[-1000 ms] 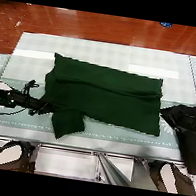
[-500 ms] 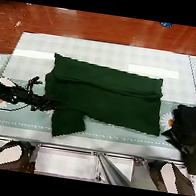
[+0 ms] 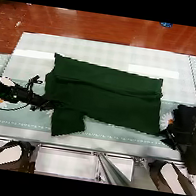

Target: Fold the shirts.

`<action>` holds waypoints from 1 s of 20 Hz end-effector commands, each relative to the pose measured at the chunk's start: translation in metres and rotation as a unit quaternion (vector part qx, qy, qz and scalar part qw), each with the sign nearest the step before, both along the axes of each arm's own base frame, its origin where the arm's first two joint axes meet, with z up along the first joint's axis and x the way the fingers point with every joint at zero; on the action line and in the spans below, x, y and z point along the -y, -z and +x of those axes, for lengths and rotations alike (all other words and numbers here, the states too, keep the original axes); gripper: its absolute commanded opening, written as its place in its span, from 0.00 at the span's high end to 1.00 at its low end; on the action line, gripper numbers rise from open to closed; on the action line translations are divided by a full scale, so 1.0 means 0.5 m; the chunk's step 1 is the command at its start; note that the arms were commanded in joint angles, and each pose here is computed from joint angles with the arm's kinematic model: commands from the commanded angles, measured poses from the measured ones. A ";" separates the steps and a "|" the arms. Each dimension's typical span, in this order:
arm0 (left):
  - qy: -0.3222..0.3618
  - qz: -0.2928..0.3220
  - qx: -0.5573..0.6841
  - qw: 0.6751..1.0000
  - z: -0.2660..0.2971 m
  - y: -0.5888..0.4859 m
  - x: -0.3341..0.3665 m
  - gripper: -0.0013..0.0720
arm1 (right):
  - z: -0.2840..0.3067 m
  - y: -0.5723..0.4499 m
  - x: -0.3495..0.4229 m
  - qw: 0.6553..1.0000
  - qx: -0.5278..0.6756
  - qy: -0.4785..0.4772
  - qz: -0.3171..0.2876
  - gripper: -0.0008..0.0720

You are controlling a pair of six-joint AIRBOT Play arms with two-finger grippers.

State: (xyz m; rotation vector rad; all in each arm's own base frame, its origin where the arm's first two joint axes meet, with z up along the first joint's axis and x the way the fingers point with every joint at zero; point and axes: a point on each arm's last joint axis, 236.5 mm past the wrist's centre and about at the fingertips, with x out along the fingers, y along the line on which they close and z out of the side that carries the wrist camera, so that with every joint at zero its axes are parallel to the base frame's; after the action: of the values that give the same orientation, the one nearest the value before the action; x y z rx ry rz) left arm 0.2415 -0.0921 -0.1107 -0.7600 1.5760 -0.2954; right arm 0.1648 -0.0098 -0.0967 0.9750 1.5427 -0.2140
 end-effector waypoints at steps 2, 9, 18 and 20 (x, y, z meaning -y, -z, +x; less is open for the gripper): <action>-0.005 0.006 0.006 1.000 0.008 0.003 -0.004 0.96 | 0.073 0.022 -0.007 0.998 0.044 0.043 0.034 0.43; -0.011 -0.004 0.019 1.000 0.033 -0.020 -0.009 0.96 | 0.138 -0.003 -0.079 0.992 0.098 -0.048 0.065 0.96; -0.020 0.006 0.122 0.992 0.276 -0.172 -0.066 0.96 | 0.321 -0.144 -0.052 0.975 0.207 -0.072 0.026 0.96; -0.010 0.004 0.131 0.991 0.350 -0.183 -0.041 0.96 | 0.375 -0.150 -0.053 0.974 0.213 -0.077 0.021 0.96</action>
State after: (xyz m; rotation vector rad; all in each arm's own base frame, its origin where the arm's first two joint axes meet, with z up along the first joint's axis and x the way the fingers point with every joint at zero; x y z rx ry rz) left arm 0.3724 -0.0619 -0.0319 -0.7090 1.3433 -0.3440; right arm 0.3127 0.0137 -0.0361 0.8790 1.2794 0.1129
